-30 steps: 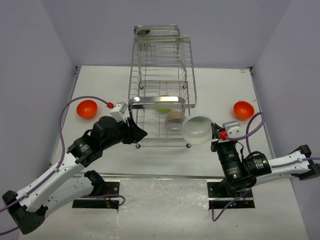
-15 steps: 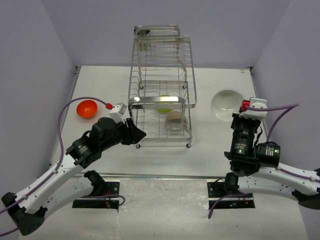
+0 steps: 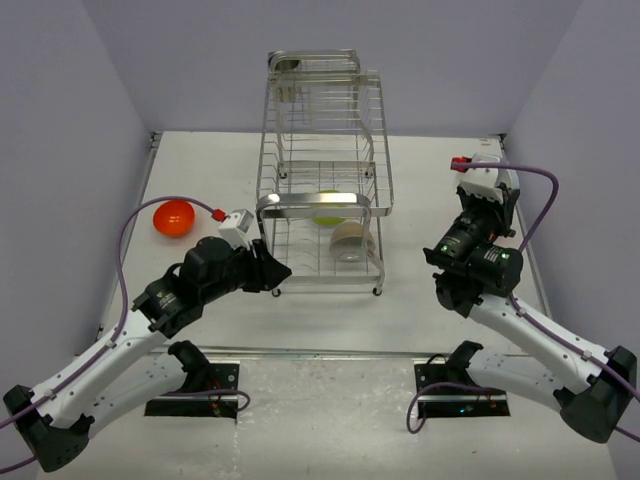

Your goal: Unload the bowls from the dish rack

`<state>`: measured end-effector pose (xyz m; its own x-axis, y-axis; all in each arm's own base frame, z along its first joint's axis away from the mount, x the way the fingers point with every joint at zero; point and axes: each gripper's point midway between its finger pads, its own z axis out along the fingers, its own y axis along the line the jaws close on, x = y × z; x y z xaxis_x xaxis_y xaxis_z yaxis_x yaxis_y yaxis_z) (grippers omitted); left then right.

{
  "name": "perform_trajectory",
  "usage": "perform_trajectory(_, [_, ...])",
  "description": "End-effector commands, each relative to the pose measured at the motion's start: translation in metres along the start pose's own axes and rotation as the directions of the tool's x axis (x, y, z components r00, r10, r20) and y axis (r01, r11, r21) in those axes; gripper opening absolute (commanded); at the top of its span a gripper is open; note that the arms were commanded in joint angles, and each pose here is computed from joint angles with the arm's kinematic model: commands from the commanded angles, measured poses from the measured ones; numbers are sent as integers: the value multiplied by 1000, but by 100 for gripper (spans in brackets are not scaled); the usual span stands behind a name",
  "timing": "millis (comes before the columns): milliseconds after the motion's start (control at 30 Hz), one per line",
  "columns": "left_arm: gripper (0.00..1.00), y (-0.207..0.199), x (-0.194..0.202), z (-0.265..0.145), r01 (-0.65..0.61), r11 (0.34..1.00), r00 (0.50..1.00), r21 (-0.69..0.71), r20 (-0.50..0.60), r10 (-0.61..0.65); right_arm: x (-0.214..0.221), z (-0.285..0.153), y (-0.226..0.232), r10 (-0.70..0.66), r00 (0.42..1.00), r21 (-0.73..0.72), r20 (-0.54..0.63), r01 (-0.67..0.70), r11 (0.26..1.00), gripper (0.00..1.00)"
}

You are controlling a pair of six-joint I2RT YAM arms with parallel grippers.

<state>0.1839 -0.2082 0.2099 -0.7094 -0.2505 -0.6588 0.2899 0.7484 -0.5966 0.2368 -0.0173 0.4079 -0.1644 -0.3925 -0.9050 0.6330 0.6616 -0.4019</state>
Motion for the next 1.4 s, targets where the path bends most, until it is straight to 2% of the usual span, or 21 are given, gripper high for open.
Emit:
perform_trajectory(0, [45, -6, -3, -4, -27, 999, 1000, 29, 16, 26, -28, 12, -20, 45, 996, 51, 75, -49, 997, 0])
perform_trajectory(133, [46, -5, -3, -6, -28, 999, 999, 29, 19, 28, -23, 21, -17, 8, 999, 96, 49, -12, 995, 0])
perform_trajectory(300, [45, -5, -4, -9, -35, 999, 999, 25, 22, 35, -17, 23, -14, 18, 999, 102, 32, -21, 995, 0])
perform_trajectory(467, [46, -8, -5, -7, -37, 999, 999, 38, 17, 37, 3, 29, -11, 29, 999, 154, -34, -23, 988, 0])
perform_trajectory(767, [46, -4, -1, -7, -43, 999, 999, 29, 11, 42, 19, 50, -17, 163, 987, 246, 6, -159, 956, 0])
perform_trajectory(900, [46, -2, 2, -4, -42, 999, 999, 27, 2, 42, 19, 61, 2, 92, 996, 224, -12, -87, 971, 0])
perform_trajectory(1100, [46, -1, 5, 0, -41, 999, 999, 29, -7, 41, 45, 67, 42, 4, 999, 186, -51, 5, 982, 0])
perform_trajectory(1200, [46, 0, 6, 0, -42, 999, 999, 26, -9, 42, 58, 68, 56, -2, 998, 177, -67, 14, 984, 0])
perform_trajectory(1367, [46, 3, 8, 1, -45, 999, 999, 20, -13, 45, 72, 66, 64, 67, 994, 175, -80, -52, 983, 0])
